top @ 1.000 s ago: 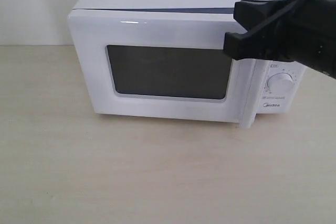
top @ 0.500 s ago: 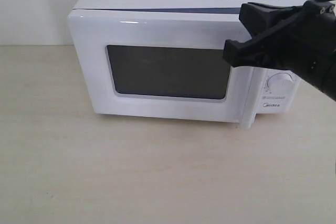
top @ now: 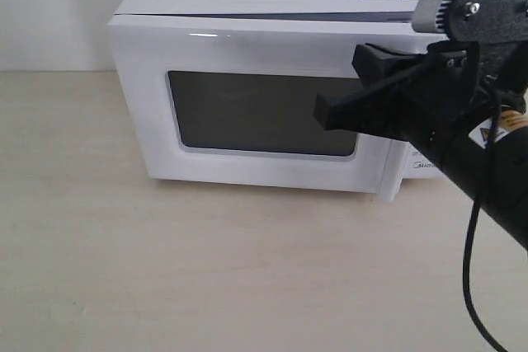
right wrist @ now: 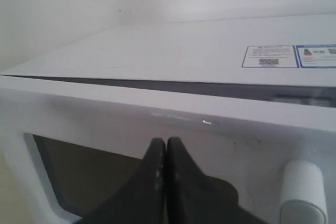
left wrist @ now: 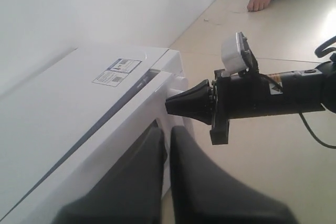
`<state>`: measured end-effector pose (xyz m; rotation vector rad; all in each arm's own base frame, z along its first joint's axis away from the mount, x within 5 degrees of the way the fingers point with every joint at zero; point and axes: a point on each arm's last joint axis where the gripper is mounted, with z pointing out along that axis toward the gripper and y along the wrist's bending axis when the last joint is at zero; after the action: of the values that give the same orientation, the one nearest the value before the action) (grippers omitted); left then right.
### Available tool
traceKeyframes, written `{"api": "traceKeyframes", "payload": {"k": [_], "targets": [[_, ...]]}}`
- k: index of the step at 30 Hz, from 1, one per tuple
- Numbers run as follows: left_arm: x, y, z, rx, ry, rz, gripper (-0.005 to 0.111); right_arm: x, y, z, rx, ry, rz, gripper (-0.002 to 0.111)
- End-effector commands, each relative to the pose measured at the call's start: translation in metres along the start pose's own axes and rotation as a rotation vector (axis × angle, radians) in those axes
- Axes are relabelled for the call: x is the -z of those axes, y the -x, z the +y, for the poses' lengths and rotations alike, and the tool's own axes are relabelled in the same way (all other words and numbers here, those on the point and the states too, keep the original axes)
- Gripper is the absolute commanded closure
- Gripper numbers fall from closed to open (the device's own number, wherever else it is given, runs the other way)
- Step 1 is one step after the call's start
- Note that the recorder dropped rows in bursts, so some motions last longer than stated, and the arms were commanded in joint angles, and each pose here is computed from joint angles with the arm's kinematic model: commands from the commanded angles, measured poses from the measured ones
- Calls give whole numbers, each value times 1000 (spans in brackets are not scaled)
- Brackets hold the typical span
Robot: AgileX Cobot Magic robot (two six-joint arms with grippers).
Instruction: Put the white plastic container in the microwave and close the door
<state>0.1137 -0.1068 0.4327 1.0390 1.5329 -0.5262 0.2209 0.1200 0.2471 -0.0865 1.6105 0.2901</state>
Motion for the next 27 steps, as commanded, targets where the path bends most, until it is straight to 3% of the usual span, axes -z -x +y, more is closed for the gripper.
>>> {"api": "traceKeyframes", "payload": {"k": [1,27], "targets": [[3,4,-2,12,-13,-19,103,-6,-5,-1,8,-29,-22,108],[3,3,-4,12,-28,-9,103,-47,-3,8,40,-130,15,108]]}}
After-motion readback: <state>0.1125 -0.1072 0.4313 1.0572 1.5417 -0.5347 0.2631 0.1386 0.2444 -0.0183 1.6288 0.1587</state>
